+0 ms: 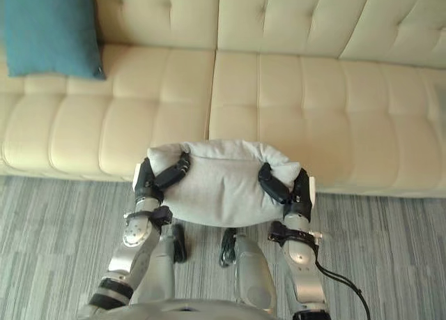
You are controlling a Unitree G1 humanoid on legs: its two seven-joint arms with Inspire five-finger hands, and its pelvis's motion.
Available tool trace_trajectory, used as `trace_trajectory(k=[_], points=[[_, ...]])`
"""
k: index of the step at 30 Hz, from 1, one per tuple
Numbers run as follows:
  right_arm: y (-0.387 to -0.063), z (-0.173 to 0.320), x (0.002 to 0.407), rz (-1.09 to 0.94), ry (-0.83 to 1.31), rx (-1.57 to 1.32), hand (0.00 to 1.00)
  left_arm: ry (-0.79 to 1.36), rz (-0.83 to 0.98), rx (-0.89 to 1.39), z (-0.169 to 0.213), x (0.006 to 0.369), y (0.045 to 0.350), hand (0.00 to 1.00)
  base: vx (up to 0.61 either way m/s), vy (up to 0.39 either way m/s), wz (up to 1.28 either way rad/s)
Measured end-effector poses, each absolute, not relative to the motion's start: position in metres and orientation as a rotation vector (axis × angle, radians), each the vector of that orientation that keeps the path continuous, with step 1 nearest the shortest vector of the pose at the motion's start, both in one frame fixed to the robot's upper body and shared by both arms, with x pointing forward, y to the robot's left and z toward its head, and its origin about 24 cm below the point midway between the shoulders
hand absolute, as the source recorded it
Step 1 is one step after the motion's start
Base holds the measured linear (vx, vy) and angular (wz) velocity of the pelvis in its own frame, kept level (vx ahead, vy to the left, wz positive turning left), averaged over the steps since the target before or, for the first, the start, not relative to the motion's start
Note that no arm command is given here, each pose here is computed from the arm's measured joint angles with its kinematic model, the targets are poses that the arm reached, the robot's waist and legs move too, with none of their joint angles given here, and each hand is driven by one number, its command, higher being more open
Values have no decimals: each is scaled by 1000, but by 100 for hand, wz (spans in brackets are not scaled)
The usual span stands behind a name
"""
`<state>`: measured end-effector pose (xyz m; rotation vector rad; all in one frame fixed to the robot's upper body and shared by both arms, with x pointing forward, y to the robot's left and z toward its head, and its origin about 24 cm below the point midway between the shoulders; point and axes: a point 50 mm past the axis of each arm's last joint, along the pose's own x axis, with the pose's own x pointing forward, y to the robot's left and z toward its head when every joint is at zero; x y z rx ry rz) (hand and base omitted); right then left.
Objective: Pick up cushions and gather them together orderly.
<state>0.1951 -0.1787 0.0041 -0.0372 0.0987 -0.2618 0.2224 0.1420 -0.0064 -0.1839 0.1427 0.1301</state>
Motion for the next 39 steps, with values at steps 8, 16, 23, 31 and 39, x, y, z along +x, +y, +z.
trace_trajectory(k=[8, 16, 23, 31, 39], points=[[-184, 14, 187, -267, 63, -101, 0, 222, 110, -208, -22, 200, 133, 0, 127, 21, -17], [-183, 8, 194, -252, 90, -132, 0, 236, 111, -187, -25, 197, 138, 0, 293, 197, -29], [-180, -6, 205, -219, 147, -182, 0, 222, 101, -132, -20, 198, 146, 0, 290, 53, 2], [-193, -4, 206, -237, 148, -221, 0, 234, 61, -142, -21, 199, 134, 0, 168, -158, 5], [-196, -7, 196, -261, 169, -209, 0, 233, 41, -120, -21, 198, 132, 0, 25, -43, 12]])
